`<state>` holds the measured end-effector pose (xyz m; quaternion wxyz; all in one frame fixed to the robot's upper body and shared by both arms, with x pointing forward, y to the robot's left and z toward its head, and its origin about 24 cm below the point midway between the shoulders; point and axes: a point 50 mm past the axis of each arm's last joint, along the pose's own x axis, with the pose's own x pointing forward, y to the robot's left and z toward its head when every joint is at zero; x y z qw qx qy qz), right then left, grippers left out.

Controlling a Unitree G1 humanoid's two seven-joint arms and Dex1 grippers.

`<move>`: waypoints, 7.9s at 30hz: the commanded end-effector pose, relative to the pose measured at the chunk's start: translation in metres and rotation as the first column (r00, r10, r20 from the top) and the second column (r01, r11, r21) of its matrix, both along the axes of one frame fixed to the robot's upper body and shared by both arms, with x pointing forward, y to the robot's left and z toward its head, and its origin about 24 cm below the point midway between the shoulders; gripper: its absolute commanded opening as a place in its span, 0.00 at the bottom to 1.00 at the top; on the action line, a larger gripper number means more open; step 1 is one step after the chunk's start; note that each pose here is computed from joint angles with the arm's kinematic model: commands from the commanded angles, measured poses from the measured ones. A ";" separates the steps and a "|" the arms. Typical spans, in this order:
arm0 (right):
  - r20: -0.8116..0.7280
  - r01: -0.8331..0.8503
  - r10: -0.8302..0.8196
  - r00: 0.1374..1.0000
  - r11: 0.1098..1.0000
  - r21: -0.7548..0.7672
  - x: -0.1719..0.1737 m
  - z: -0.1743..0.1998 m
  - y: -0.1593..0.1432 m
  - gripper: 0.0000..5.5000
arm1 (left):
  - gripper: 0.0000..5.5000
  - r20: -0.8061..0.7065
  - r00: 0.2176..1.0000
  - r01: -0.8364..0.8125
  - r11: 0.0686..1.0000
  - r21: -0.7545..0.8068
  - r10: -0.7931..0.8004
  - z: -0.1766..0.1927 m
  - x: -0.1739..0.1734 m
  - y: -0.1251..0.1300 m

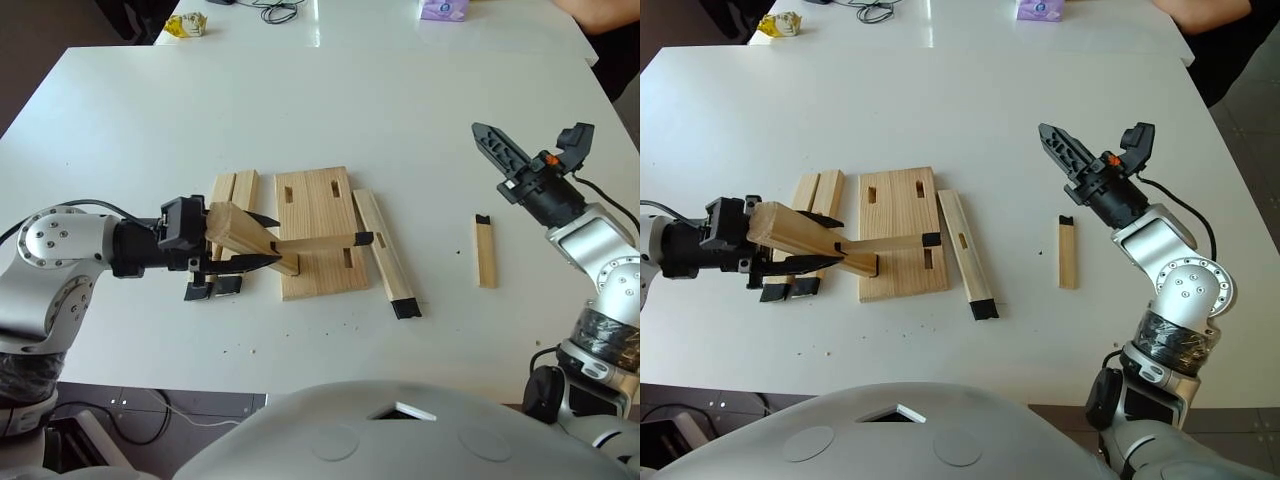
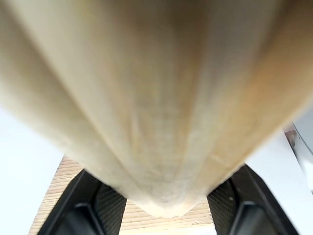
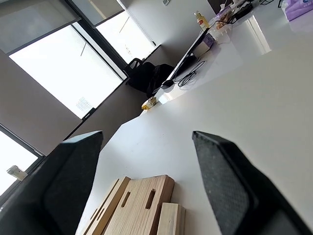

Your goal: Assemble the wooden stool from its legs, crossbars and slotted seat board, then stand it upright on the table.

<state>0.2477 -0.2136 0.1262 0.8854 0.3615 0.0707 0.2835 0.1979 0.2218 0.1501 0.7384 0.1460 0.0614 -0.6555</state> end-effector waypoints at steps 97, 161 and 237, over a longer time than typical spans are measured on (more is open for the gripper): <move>-0.103 0.118 -0.120 0.988 0.993 -0.025 0.002 -0.049 0.004 0.61 | 0.66 -0.073 0.242 -0.938 0.252 0.239 0.968 -0.100 -0.039 0.050; 0.590 -0.465 0.550 0.591 0.830 -0.307 0.077 0.167 0.102 0.91 | 0.37 0.127 0.956 -0.151 0.816 -0.558 0.263 0.127 0.088 -0.049; 0.509 -0.596 0.643 0.572 0.753 -0.280 0.039 0.160 0.083 0.37 | 0.60 0.119 0.979 -0.100 0.904 -0.416 0.163 0.080 0.066 -0.041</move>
